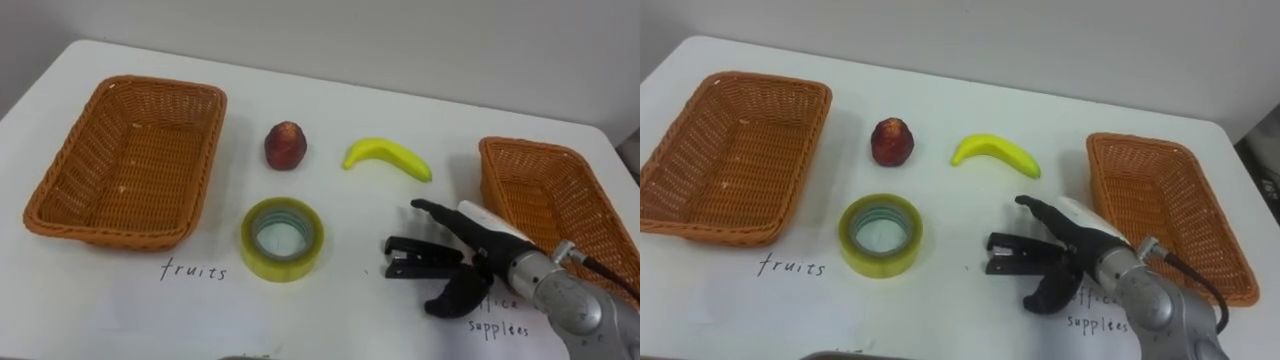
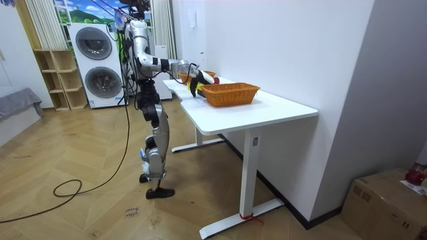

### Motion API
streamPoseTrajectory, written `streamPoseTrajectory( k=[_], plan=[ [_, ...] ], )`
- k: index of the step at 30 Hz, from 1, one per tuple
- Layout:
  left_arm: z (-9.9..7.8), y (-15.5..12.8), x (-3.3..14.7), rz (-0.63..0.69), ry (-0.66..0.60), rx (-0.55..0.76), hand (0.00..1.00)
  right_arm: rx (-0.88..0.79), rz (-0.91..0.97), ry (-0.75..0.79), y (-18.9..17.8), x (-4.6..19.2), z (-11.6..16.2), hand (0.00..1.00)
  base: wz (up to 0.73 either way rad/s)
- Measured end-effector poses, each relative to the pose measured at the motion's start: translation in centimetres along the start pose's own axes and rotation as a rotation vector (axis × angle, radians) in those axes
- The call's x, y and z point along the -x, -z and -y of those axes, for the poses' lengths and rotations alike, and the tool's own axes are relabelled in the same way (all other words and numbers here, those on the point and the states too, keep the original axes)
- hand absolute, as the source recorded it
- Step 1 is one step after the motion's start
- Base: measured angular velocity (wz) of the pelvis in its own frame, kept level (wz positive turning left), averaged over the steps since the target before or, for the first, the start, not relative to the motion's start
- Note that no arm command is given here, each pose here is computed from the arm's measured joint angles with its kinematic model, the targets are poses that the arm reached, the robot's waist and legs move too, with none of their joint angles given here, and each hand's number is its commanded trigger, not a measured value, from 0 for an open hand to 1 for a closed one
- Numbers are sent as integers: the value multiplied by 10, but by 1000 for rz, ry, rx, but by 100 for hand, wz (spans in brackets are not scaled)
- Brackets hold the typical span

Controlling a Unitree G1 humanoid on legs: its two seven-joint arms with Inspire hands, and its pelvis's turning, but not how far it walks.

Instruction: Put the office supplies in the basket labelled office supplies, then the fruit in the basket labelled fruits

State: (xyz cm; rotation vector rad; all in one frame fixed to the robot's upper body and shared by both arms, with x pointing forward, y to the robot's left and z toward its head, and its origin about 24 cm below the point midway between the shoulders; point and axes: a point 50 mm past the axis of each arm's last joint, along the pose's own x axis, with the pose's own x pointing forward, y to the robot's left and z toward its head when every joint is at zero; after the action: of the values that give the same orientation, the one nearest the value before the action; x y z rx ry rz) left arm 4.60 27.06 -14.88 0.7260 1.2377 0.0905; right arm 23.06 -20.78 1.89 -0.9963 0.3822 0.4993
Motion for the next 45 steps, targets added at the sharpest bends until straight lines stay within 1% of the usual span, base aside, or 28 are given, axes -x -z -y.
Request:
streamPoseTrajectory(
  k=[5, 13, 19, 26, 30, 36, 45],
  plan=[
    [0, -1, 0, 3, -15, -5, 0, 19, 26, -6, -9, -1, -3, 0, 0],
    [2, -2, 0, 12, -8, -30, 0, 29, 41, -16, -15, -1, -5, 0, 0],
    [4, -3, 1, 19, 1, -46, 0, 51, 90, -82, -29, -2, -13, 0, 0],
    [2, -9, -1, 32, 0, -45, 0, 77, 131, -103, -40, -2, -18, 0, 1],
    [-1, -15, -3, 46, -7, -43, 0, 78, 133, -120, -41, -3, -16, 0, 2],
    [-2, -14, -3, 46, 5, -54, 0, 74, 128, -133, -40, -4, -16, 0, 0],
    [-4, -12, -2, 32, -5, -49, 0, 53, 68, -115, -31, -7, -14, 0, -2]
  ],
)
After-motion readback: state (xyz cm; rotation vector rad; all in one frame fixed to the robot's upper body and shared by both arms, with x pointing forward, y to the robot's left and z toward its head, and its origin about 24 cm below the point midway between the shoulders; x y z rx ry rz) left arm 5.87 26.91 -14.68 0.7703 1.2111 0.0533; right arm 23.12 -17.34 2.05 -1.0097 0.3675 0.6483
